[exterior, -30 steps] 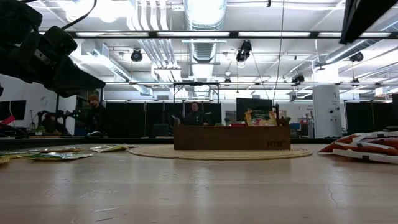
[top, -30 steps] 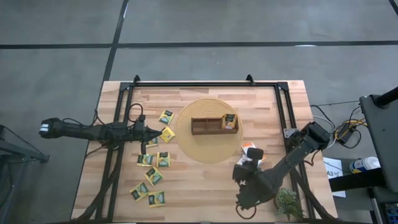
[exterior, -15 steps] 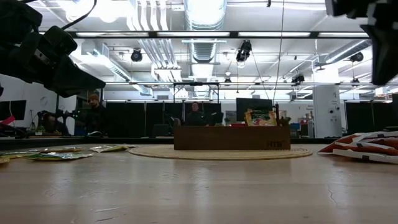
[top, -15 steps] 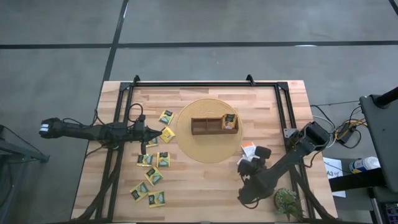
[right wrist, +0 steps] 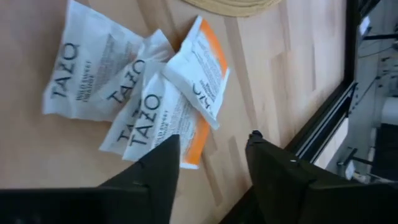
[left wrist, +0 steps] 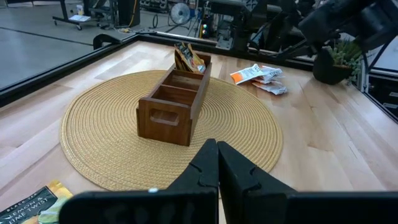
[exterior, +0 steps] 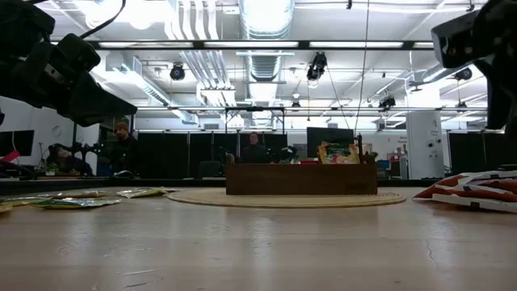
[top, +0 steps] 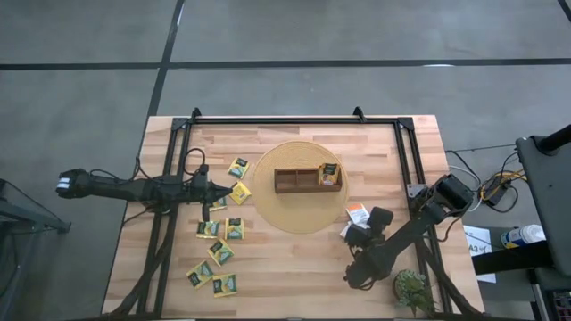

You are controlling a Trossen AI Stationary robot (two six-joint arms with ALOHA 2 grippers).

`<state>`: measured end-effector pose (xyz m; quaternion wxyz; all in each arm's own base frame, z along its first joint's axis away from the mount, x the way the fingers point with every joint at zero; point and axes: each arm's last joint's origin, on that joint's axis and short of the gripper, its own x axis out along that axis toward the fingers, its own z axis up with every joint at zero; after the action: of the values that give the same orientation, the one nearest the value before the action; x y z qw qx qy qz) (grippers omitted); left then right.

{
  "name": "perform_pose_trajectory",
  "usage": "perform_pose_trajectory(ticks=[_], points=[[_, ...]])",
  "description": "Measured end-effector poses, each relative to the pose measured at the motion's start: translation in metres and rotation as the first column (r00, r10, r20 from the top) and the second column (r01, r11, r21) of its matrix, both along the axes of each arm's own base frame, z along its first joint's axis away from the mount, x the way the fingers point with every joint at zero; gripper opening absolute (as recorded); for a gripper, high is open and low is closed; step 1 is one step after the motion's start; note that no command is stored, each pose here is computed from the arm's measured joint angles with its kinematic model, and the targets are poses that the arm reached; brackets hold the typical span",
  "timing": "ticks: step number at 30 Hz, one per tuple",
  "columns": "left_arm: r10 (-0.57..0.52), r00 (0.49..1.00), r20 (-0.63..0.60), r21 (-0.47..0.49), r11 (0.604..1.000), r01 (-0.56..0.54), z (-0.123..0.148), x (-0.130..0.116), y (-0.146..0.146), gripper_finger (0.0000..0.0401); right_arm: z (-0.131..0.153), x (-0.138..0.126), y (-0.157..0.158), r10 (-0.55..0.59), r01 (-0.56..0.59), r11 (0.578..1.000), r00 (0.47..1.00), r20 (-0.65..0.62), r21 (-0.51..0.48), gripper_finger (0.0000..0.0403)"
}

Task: Pick & Place Tea
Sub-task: Put the white tea bag into the middle section of the wooden organizer

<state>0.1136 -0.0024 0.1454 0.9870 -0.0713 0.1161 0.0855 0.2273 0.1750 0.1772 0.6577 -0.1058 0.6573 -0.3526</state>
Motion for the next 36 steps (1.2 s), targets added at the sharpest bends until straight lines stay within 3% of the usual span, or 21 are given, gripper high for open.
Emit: perform_pose_trajectory(ticks=[8,19,25,31,36], points=[[0.000,1.000,0.000,0.000,1.000,0.000,0.000,0.000,0.000,0.0000,-0.018,-0.004,-0.007,0.030,-0.029,0.999,0.999,0.025,-0.031,0.0216],[0.000,1.000,0.000,0.000,1.000,0.000,0.000,0.000,0.000,0.0000,-0.042,-0.019,-0.025,-0.061,0.064,0.994,0.998,0.029,-0.090,0.0197],[0.000,1.000,0.001,0.000,1.000,0.000,0.000,0.000,0.000,0.0000,-0.056,-0.012,-0.033,0.010,-0.009,1.000,0.999,0.037,-0.025,0.0183],[0.000,1.000,0.000,0.000,1.000,0.000,0.000,0.000,0.000,0.0000,-0.056,-0.002,-0.040,0.014,-0.010,0.999,0.996,0.089,-0.042,0.0138],[0.000,1.000,0.000,0.000,1.000,0.000,0.000,0.000,0.000,0.0000,-0.055,0.002,-0.041,0.004,-0.003,1.000,0.998,0.068,-0.014,0.0054]])
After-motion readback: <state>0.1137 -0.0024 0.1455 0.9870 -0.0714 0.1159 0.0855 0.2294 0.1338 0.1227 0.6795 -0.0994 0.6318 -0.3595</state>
